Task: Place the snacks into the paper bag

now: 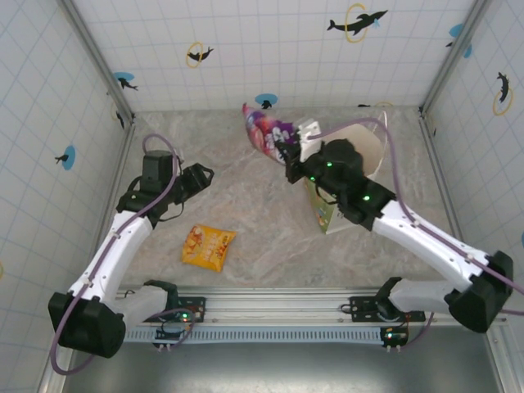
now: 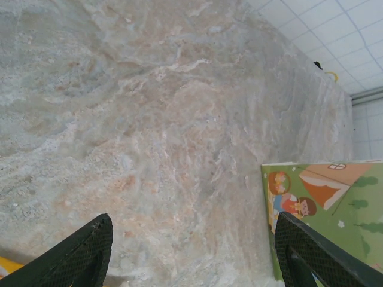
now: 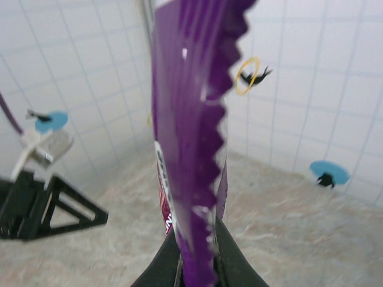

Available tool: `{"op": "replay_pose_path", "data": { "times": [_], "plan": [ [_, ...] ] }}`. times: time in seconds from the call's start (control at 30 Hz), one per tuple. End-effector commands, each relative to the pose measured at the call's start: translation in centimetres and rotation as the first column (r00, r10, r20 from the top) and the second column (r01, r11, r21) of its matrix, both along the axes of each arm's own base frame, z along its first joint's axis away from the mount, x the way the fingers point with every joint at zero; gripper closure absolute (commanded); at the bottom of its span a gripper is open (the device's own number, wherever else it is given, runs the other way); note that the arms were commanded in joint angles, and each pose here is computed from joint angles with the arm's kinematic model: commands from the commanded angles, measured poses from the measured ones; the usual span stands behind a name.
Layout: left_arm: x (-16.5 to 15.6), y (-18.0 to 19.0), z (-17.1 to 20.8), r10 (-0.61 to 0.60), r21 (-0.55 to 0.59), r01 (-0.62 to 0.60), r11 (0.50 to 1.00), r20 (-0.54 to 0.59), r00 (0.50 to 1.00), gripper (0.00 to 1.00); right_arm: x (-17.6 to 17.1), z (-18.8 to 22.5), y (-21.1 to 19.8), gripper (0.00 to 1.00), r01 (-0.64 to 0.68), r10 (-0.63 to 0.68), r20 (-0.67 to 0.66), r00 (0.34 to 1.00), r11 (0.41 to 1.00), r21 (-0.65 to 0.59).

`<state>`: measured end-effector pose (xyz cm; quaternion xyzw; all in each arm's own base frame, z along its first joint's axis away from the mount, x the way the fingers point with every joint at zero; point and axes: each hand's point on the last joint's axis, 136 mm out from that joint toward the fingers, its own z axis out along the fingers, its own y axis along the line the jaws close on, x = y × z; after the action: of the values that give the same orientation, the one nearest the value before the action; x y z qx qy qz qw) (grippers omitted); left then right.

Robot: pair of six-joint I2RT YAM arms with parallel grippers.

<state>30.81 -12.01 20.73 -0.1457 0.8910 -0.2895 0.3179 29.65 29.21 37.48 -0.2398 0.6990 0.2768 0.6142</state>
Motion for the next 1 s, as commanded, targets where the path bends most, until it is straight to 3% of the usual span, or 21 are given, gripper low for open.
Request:
{"op": "replay_pose_path", "data": {
  "times": [0.0, 0.2, 0.33, 0.67, 0.97],
  "plan": [
    [0.7, -0.2, 0.1, -0.009, 0.005, 0.009, 1.000, 0.036, 0.999, 0.28, -0.1, 5.4, -3.1, 1.00, 0.023, -0.036, 0.114, 0.993, 0.993, 0.115],
    [1.0, -0.6, -0.3, -0.021, -0.007, 0.021, 1.000, 0.029, 0.999, 0.29, 1.0, 8.5, -8.5, 1.00, 0.137, -0.168, 0.164, 0.972, 0.974, 0.182],
    [1.1, -0.8, -0.5, -0.028, -0.012, 0.028, 1.000, 0.033, 0.999, 0.29, 1.5, 8.9, -12.3, 1.00, 0.260, -0.302, 0.141, 0.943, 0.930, 0.259],
    [1.5, -1.5, -0.7, -0.053, -0.016, 0.054, 0.998, 0.032, 0.998, 0.29, 0.9, 3.5, -17.3, 1.00, 0.432, -0.451, 0.018, 0.892, 0.864, 0.258],
    [1.8, -1.8, -0.7, -0.076, -0.006, 0.077, 0.997, 0.034, 0.996, 0.30, -0.5, -1.0, -17.5, 1.00, 0.437, -0.422, -0.126, 0.898, 0.887, 0.149]
  ]
}}
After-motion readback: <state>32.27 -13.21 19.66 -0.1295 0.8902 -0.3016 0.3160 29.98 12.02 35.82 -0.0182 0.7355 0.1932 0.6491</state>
